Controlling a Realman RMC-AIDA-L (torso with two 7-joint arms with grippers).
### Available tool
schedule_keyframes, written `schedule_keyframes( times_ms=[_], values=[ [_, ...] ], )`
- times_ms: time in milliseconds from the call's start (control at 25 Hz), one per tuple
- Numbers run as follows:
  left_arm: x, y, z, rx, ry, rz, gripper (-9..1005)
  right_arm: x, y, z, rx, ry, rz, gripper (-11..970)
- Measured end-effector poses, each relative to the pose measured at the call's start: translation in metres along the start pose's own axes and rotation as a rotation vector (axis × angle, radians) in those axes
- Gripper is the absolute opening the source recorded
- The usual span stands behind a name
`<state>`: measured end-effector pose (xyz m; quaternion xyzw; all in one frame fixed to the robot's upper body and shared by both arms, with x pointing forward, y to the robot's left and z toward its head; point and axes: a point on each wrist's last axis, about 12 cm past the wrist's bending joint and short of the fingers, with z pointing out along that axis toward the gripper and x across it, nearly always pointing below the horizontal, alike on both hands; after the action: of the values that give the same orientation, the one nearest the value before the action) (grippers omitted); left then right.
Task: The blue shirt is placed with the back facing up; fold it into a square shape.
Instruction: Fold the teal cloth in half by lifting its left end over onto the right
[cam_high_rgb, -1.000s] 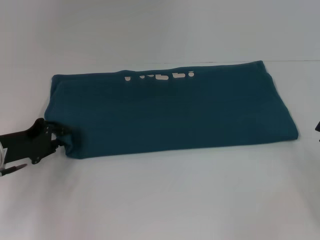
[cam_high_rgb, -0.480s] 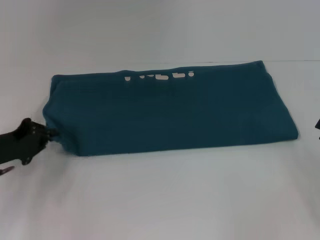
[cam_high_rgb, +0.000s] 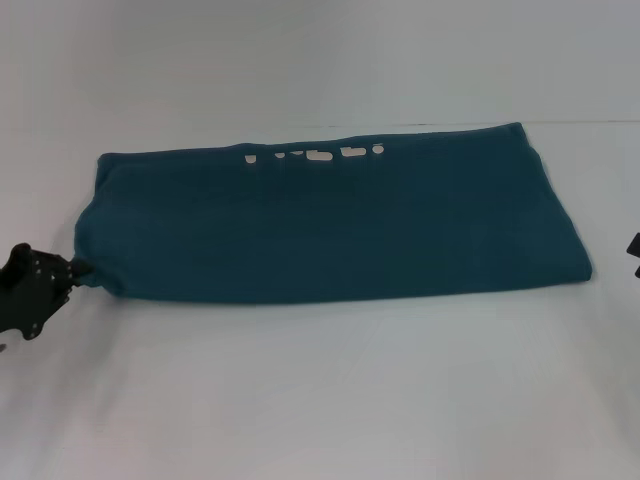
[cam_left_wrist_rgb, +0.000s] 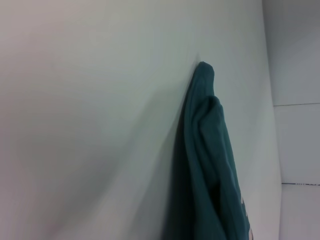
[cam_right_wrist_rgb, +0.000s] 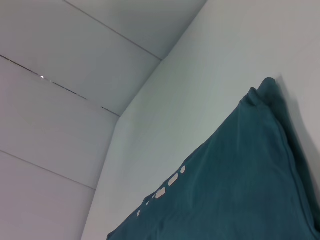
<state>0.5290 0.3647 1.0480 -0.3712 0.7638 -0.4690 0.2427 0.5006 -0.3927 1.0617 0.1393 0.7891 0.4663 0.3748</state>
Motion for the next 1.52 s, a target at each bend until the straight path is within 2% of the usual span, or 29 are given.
schedule_keyframes(
  times_ms=[200, 440, 880, 1120, 1320, 1520],
  values=[
    [0.002, 0.003, 0.002, -0.009, 0.003, -0.007, 41, 0.002, -0.001, -0.002, 0.003, 0.001, 0.003, 682],
    [0.008, 0.015, 0.002, -0.049, 0.001, -0.028, 53, 0.003, -0.001, -0.002, 0.004, 0.001, 0.0, 683],
    [0.008, 0.01, 0.013, -0.099, 0.033, 0.016, 483, 0.003, -0.002, -0.002, 0.004, 0.0, 0.002, 682],
    [0.008, 0.001, 0.029, -0.095, 0.035, 0.029, 551, 0.002, -0.001, -0.001, 0.001, 0.001, 0.0, 681],
    [0.007, -0.007, 0.039, -0.096, 0.032, 0.042, 551, 0.002, -0.001, -0.001, 0.001, 0.001, 0.0, 681],
    [0.007, -0.01, 0.04, -0.087, 0.04, 0.048, 550, 0.002, -0.001, -0.002, 0.002, -0.002, 0.004, 682]
  ],
)
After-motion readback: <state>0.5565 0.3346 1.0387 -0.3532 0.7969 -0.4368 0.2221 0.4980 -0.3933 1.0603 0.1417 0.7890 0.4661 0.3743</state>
